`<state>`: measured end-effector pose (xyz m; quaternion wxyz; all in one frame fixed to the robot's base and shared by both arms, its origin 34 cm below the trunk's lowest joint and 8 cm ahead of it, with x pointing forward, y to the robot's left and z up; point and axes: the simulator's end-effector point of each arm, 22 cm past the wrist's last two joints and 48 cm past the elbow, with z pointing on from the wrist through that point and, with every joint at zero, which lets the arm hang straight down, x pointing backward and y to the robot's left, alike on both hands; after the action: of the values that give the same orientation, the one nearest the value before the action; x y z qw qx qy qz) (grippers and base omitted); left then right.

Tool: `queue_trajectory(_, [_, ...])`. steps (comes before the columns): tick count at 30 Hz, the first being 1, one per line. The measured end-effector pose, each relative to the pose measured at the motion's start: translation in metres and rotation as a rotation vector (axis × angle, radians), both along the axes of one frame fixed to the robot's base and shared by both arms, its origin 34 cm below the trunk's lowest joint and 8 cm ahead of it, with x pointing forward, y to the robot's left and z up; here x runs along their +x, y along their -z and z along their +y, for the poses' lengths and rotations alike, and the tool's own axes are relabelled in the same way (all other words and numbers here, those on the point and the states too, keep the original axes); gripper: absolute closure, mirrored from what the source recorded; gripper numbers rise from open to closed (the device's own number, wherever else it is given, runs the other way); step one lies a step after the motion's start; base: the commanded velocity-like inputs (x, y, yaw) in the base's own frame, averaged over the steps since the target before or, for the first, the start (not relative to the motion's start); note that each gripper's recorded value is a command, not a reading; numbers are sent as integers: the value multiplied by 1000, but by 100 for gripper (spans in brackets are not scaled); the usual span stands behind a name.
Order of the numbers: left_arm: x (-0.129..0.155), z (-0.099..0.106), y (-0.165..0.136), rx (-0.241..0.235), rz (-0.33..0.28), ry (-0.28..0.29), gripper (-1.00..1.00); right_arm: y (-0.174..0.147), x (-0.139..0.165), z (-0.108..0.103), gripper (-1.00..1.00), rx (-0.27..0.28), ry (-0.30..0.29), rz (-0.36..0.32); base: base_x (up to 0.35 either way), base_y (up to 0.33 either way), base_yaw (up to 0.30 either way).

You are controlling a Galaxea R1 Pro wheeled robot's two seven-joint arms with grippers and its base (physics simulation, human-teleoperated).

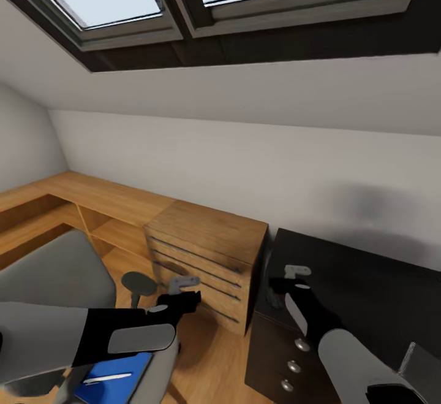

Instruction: In the bedroom, organize the workspace by keeping the computer under the desk, ensuring the monitor is on the desk, placing the keyboard on the desk next to the monitor, placing the mouse on the desk next to the keyboard, moving the folder from the swivel chair onto the desk next to the mouse, stacking the notebook on top of the folder with the pen on top of the notebook, and positioning the swivel chair next to the desk.

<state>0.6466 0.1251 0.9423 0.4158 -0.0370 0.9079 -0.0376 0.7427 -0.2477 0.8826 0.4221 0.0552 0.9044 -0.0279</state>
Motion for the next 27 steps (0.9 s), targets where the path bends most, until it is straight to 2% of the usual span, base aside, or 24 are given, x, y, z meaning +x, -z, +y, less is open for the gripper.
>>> queue_trajectory(4, [-8,-12,-4,-24,8,26,-100,8,-5,-1,-100,-9,-3,18,264,0,0])
queue_trajectory(8, [-31,-29,-17,-85,28,83,-100,10,-6,-3,-100,-32,-13,23,55,0,0])
queue_trajectory(9, [-34,-35,-29,-126,26,91,-100,11,-6,-3,-100,-34,-15,24,7,0,0])
queue_trajectory(12, [-30,-32,-42,-163,16,76,-100,7,-3,-2,-100,-34,-18,9,2,0,0])
queue_trajectory(27, [-23,-30,-32,-170,12,67,-100,16,6,-2,-100,-30,-15,-5,0,0,0])
